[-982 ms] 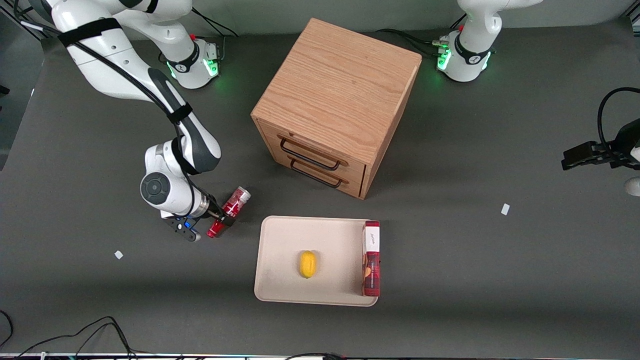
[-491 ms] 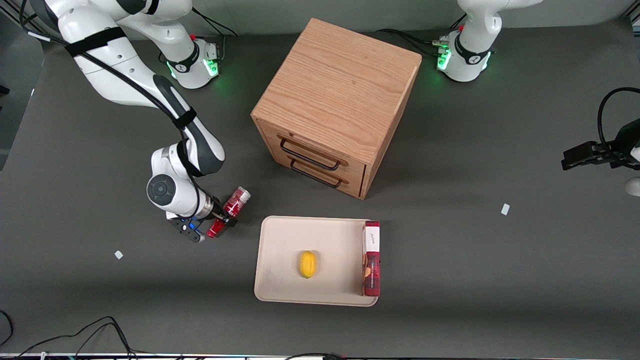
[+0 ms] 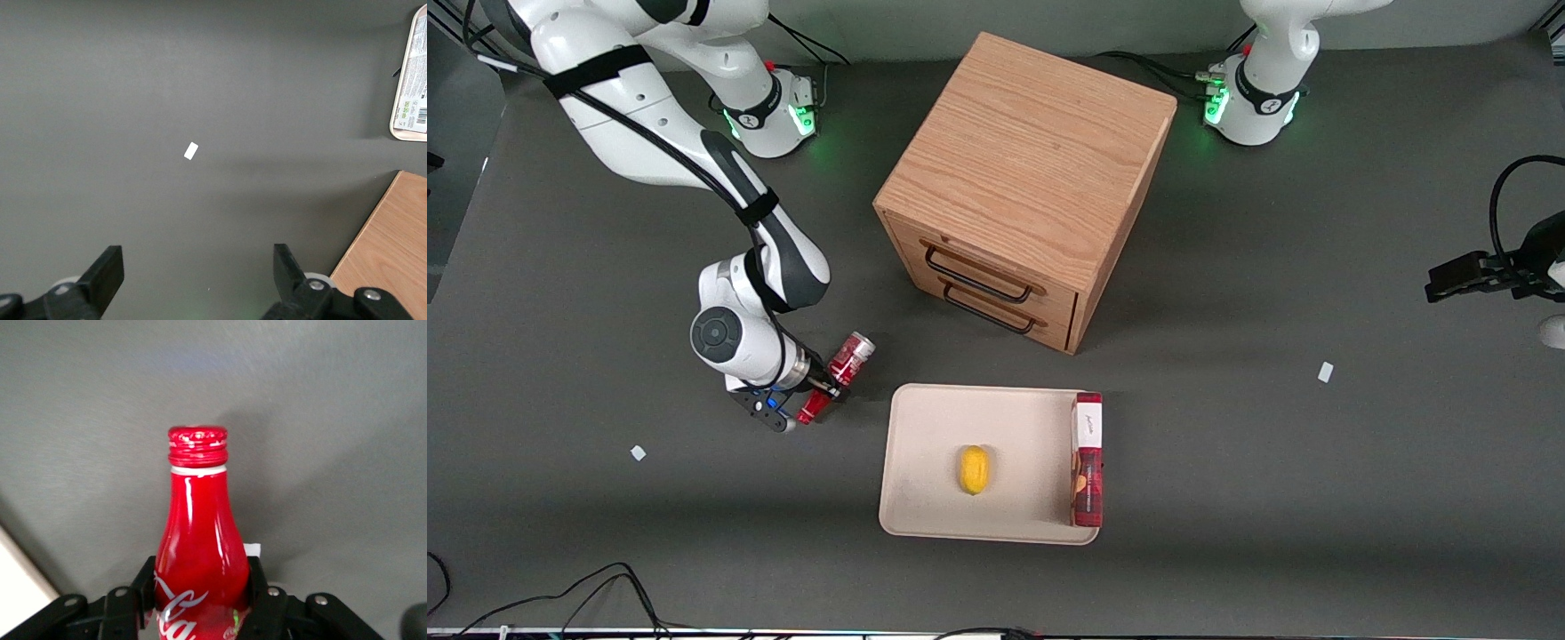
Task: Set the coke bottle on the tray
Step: 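Lift the bottle and carry it over the white tray beside the lemon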
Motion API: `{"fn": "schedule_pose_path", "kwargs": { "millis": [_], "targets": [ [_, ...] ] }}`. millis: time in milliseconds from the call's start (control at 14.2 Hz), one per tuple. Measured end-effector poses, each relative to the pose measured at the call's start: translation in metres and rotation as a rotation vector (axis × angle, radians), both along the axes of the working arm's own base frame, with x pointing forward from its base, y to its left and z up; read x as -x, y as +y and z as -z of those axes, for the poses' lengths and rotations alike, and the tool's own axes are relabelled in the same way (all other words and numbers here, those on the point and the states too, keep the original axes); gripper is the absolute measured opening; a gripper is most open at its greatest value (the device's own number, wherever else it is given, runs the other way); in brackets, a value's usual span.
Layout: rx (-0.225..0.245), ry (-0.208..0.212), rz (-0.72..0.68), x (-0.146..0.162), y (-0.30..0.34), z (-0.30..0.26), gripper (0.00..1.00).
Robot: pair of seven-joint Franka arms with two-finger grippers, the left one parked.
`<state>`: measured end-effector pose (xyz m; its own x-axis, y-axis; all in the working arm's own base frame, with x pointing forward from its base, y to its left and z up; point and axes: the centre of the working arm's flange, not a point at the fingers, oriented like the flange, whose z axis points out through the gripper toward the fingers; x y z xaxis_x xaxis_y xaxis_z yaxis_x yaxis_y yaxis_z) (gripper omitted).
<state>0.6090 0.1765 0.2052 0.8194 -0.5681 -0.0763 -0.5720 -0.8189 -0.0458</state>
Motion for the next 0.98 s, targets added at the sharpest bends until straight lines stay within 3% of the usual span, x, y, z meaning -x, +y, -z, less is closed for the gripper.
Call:
{"fn": "schedule_pose_path", "kwargs": {
  "millis": [281,561,772,982],
  "targets": [
    [0.010,-0.011,-0.141,-0.035,0.004,-0.091,0.56],
    [0.084,-0.075,-0.387,-0.069,0.002,-0.181,0.56],
    [0.058,-0.146,-0.554,-0.089,0.038,-0.215,0.56],
    [0.010,-0.210,-0.657,-0.106,0.091,-0.202,0.56]
  ]
}}
